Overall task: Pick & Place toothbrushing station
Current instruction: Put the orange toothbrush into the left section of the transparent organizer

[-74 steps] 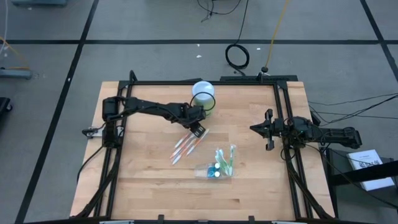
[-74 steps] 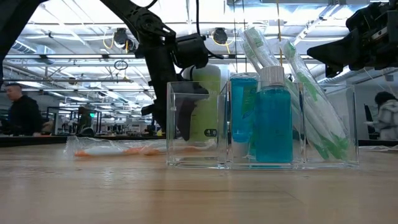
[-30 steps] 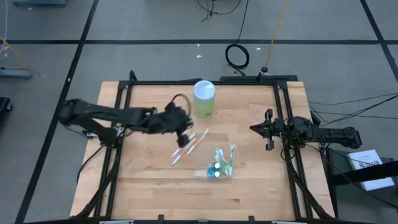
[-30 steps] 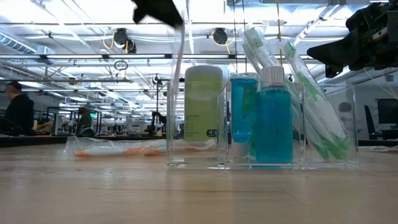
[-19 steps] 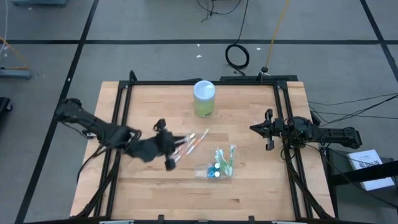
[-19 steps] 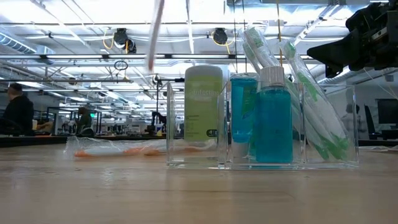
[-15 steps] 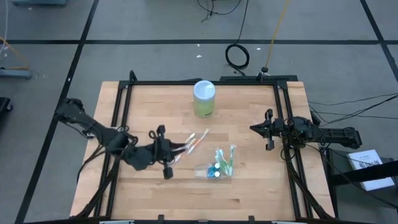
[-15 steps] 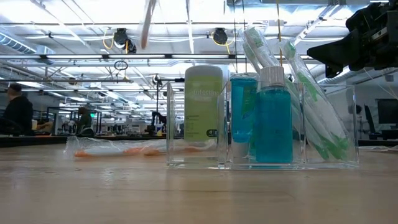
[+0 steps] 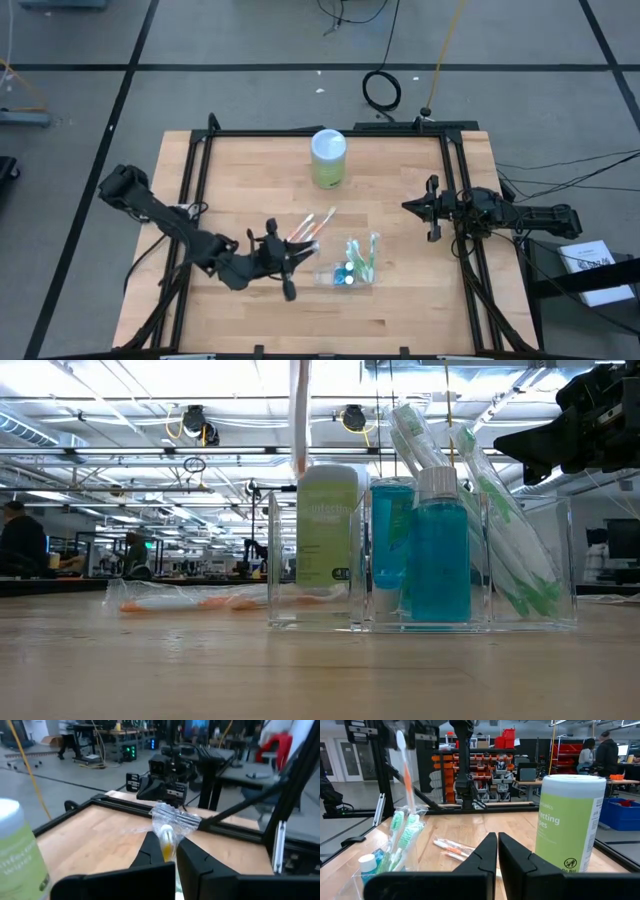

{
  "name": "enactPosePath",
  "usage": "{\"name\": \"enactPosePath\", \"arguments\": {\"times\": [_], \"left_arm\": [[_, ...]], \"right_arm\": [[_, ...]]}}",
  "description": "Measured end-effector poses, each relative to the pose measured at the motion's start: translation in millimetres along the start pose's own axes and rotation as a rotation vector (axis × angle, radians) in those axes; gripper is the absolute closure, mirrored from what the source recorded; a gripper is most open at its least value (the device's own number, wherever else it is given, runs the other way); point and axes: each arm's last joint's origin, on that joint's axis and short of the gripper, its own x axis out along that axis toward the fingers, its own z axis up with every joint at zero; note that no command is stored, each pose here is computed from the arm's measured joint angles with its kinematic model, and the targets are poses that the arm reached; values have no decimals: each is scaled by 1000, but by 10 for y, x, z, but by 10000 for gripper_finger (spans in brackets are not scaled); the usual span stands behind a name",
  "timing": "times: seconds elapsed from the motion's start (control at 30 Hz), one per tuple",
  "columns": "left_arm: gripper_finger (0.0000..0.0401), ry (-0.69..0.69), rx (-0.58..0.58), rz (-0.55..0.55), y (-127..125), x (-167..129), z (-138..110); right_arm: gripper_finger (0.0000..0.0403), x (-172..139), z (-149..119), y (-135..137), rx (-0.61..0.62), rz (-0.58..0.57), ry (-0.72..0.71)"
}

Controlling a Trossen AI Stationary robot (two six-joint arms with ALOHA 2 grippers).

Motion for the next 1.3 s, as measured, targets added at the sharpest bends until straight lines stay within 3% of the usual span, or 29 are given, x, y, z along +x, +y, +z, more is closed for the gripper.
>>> {"name": "enactPosePath", "arguments": {"times": [0.3, 0.47, 1.07, 1.3], "left_arm": [[401, -52, -131, -88, 122, -42, -394], [401, -64, -151, -139, 126, -60, -423], [401, 75, -5, -95, 52, 235, -1037], [401, 84, 101, -97, 53, 256, -1088]], "right_arm": [[395, 0, 1, 0, 0, 0, -1], [395, 0, 0, 0, 0, 0, 0], [395, 0, 0, 0, 0, 0, 0], [396, 0, 0, 0, 0, 0, 0]]}}
